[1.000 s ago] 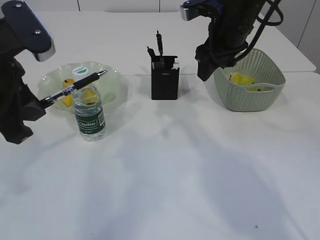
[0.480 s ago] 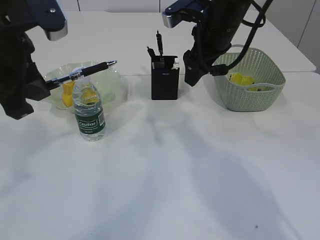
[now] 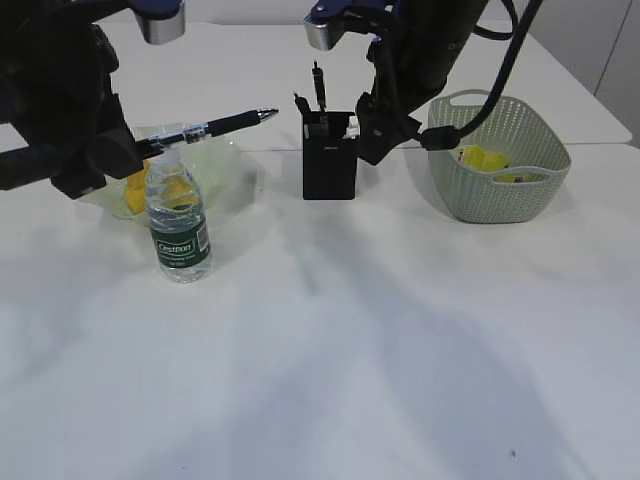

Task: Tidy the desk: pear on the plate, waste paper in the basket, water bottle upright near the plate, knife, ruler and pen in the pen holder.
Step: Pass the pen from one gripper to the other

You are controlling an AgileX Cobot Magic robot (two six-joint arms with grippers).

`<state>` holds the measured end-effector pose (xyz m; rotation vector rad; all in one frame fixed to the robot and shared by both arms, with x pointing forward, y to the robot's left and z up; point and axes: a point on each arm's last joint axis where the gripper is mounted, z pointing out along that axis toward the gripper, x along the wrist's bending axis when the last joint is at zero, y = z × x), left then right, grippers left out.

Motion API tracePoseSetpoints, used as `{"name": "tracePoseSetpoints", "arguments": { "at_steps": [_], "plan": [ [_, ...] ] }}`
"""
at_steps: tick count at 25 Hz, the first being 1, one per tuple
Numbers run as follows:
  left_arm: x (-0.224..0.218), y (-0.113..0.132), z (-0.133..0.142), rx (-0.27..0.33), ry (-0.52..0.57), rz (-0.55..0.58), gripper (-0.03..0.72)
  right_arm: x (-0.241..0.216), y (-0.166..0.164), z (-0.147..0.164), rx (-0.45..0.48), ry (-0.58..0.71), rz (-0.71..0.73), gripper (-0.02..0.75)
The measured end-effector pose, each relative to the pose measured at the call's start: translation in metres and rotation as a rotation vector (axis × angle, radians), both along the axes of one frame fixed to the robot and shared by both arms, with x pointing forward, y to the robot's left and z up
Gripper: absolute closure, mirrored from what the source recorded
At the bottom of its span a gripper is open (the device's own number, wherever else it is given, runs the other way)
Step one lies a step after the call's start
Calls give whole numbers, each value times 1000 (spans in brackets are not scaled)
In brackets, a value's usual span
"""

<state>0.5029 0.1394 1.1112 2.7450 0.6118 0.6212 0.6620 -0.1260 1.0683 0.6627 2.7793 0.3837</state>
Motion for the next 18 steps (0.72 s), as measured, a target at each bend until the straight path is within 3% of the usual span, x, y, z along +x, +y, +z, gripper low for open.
{"name": "tracePoseSetpoints", "arguments": {
  "at_steps": [18],
  "plan": [
    [2, -4, -5, 39, 63, -49, 591, -6, 6, 9, 7, -47, 250, 248]
  ]
}}
